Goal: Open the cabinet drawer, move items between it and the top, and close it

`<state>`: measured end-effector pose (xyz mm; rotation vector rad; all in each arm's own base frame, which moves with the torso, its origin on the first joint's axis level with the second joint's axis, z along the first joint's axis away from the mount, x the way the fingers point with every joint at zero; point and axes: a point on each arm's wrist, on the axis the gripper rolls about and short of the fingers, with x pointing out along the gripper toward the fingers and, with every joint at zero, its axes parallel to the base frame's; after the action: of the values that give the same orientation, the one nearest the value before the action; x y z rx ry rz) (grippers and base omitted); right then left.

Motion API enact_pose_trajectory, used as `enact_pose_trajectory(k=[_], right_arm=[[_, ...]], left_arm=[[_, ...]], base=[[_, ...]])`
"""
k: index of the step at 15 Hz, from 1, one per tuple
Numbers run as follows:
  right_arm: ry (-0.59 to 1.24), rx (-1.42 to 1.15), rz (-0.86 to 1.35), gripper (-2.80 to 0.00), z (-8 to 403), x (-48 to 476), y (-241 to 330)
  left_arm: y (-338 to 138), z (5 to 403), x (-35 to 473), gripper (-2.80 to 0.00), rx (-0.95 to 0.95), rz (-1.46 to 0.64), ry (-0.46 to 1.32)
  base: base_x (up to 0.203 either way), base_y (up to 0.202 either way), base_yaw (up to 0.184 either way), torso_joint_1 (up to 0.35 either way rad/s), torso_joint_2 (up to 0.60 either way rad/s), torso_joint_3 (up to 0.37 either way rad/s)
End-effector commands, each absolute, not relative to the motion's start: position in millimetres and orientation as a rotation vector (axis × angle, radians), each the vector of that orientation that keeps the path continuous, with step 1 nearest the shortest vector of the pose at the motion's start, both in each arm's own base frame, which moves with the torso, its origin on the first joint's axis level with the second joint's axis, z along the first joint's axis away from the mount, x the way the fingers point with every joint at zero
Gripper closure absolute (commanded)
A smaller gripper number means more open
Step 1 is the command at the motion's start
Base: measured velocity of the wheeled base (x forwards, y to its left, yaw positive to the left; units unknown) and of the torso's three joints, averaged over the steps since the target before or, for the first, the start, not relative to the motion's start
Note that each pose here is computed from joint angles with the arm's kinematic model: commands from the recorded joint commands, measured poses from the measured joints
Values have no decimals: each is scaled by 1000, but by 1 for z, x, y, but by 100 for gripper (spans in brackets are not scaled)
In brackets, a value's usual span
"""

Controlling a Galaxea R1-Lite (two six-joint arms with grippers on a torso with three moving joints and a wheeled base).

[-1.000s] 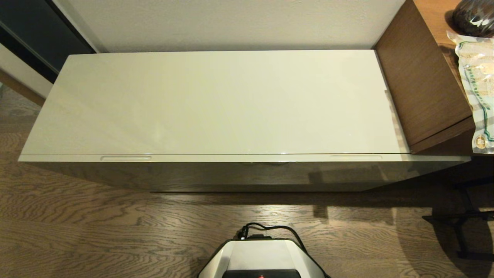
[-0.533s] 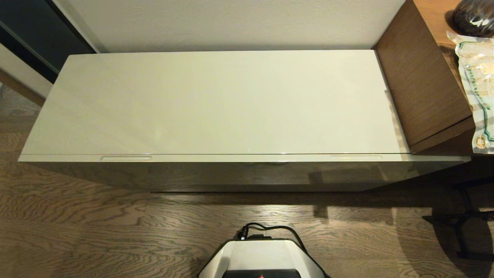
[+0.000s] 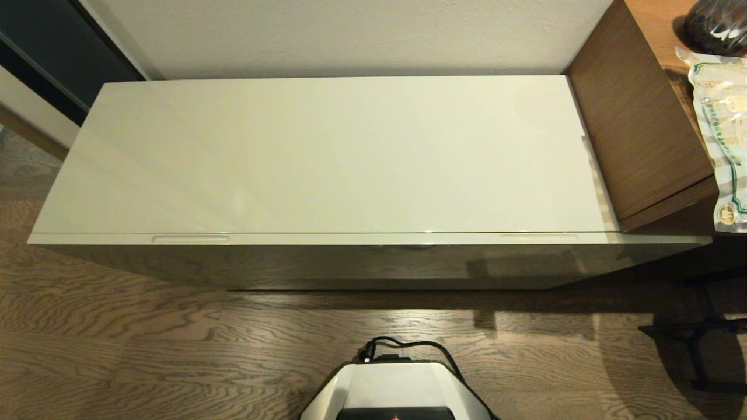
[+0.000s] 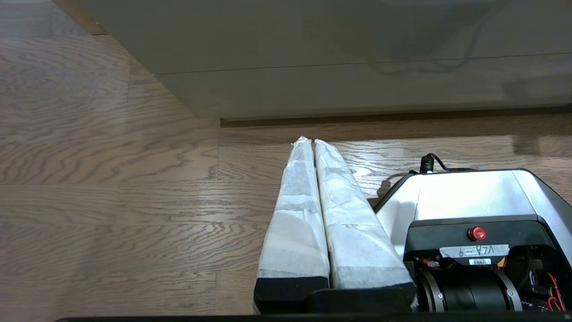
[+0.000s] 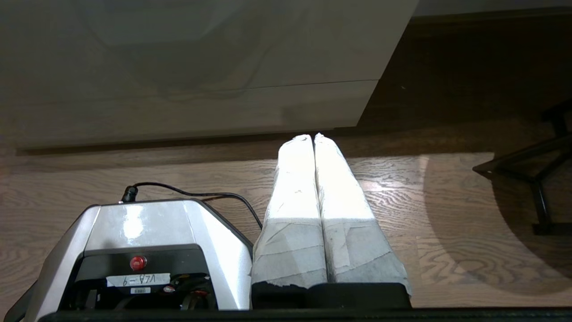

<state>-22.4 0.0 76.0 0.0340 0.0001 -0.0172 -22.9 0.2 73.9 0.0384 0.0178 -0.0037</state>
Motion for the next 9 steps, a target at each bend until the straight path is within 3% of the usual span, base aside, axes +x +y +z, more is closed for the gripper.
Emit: enact_pose_trajectory(k=[1,9], right_arm=[[1,32,-17,0,76,-22,0],[1,35,-18,0,76,-22,0]], left_arm=[[0,74,-23,0,38,-3,20],[0,74,-23,0,38,-3,20]], base=[[0,0,0,0,0,0],[0,0,0,0,0,0]])
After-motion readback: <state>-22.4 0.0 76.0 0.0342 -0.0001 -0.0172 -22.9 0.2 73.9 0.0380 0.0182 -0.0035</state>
